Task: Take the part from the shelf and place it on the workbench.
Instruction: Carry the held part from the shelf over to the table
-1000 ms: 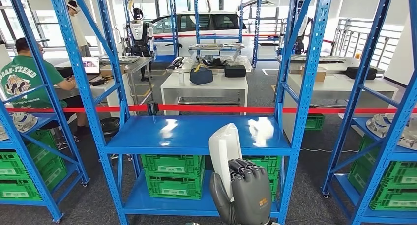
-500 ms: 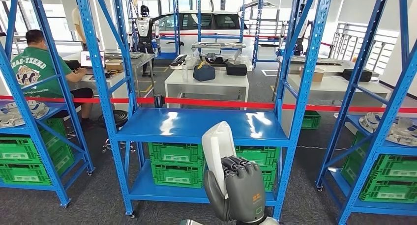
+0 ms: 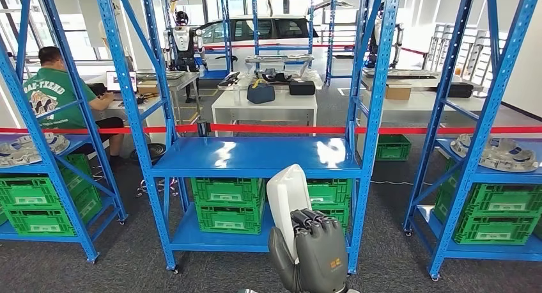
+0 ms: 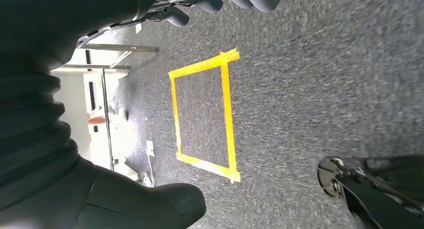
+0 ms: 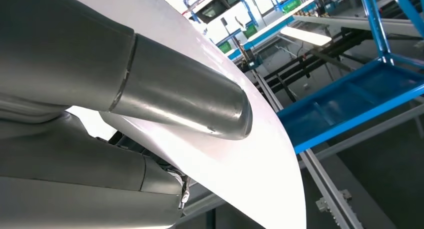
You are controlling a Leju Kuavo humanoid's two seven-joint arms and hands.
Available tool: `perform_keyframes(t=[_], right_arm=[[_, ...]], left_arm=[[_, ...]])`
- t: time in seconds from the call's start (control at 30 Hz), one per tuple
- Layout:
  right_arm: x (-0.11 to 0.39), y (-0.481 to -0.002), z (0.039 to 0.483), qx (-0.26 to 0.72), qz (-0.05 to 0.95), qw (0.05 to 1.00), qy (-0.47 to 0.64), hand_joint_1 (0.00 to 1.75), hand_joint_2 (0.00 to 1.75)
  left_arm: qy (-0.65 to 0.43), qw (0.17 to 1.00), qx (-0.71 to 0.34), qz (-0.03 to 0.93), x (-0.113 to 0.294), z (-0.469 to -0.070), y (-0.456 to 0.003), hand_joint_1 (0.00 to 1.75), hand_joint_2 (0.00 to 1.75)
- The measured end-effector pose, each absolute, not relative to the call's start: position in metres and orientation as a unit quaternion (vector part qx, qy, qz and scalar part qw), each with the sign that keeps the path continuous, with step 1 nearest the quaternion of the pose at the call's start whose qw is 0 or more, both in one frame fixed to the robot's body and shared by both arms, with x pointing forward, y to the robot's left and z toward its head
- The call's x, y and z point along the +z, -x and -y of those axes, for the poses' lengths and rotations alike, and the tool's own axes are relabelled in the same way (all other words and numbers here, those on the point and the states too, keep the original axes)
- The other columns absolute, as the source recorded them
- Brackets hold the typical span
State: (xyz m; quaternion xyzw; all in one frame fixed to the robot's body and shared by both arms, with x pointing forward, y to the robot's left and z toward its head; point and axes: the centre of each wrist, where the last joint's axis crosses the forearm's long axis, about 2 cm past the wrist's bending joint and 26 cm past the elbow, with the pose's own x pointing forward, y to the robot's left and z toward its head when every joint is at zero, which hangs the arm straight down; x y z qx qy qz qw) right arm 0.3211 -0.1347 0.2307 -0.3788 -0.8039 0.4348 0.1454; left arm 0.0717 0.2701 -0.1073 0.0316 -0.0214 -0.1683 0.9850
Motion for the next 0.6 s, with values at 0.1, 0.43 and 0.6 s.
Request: perform_keyframes(t=[0.1, 0.43, 0.6], right_arm=[[0.2317, -0.3215, 0.1357, 0.432, 0.805, 0.145, 0.381, 1.75, 0.00], [0.2280, -0.3215, 0.1398, 0.439, 0.799, 0.143, 0.385, 1.75, 0.00], [0.2303, -0.3214, 0.1367, 0.442, 0.800, 0.134, 0.383, 1.75, 0.00]], left_arm=[[-0.032, 0.985, -0.168, 0.025, -0.1066, -0.2699, -0.0755, 0.00, 1.75], [-0.031, 0.985, -0.168, 0.025, -0.1066, -0.2685, -0.0751, 0.00, 1.75], [-0.030, 0.985, -0.167, 0.025, -0.1065, -0.2680, -0.0755, 0.00, 1.75]])
